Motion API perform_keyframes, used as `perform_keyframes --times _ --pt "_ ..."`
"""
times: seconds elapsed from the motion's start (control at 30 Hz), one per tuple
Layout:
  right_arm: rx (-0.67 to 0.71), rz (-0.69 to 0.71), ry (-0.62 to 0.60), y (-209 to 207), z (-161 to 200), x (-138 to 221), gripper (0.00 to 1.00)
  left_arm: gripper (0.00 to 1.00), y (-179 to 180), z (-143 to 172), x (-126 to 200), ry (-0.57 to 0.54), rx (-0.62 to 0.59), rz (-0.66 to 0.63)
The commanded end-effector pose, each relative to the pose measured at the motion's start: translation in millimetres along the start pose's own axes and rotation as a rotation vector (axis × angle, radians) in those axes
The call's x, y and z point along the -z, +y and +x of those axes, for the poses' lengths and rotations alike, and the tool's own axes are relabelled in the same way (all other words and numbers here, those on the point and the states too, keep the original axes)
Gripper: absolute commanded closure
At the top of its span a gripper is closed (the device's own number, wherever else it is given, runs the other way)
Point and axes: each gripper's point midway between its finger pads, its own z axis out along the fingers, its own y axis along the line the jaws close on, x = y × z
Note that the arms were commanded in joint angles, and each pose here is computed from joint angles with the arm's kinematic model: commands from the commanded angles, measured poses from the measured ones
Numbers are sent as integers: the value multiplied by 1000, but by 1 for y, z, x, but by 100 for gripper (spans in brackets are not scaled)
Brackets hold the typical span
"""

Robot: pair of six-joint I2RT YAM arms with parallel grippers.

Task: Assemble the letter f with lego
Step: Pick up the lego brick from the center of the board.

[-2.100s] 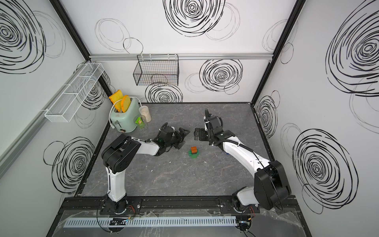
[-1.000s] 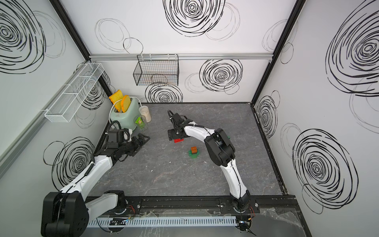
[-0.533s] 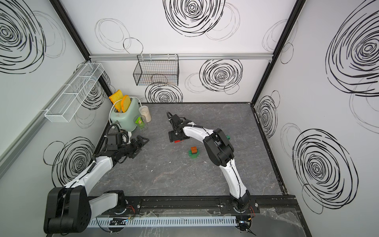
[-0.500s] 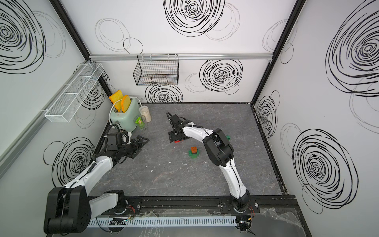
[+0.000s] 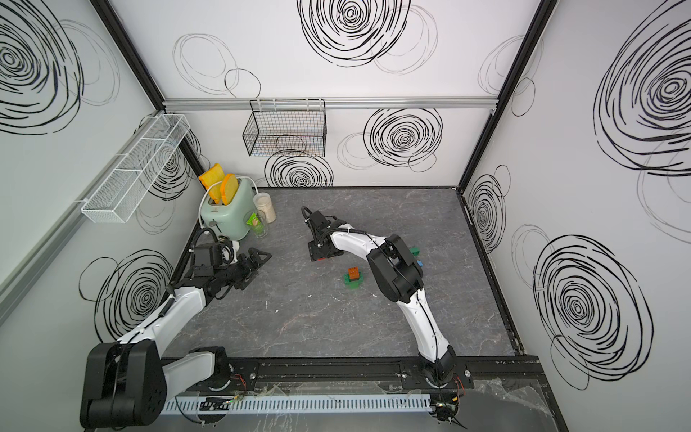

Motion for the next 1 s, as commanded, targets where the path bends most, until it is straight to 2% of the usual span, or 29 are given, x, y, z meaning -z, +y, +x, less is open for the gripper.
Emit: perform_keyframes --times 0.0,0.13,0.3,0.43,0.53,0.6,0.73,0.97 --pt "12 36 21 -1 4 0 28 2 -6 -6 3 -27 -14 35" --pt "27 26 -4 4 -6 10 39 2 -4 -7 3 -30 -15 25" --pt "67 8 -44 15 -21 30 44 2 -1 -7 1 -27 -10 20" --pt "102 -25 -126 26 -40 77 44 2 -3 -5 -2 -14 -15 30" --pt "111 -40 -201 23 -50 123 43 1 -20 3 -7 8 -72 54" --pt "103 -42 -234 15 -47 147 43 1 -38 14 -13 34 -124 70" --pt "68 -47 -263 -10 -24 178 41 0 -76 60 -37 126 -176 158" --pt "14 -14 -237 -58 27 190 40 15 -121 130 -67 210 -182 397"
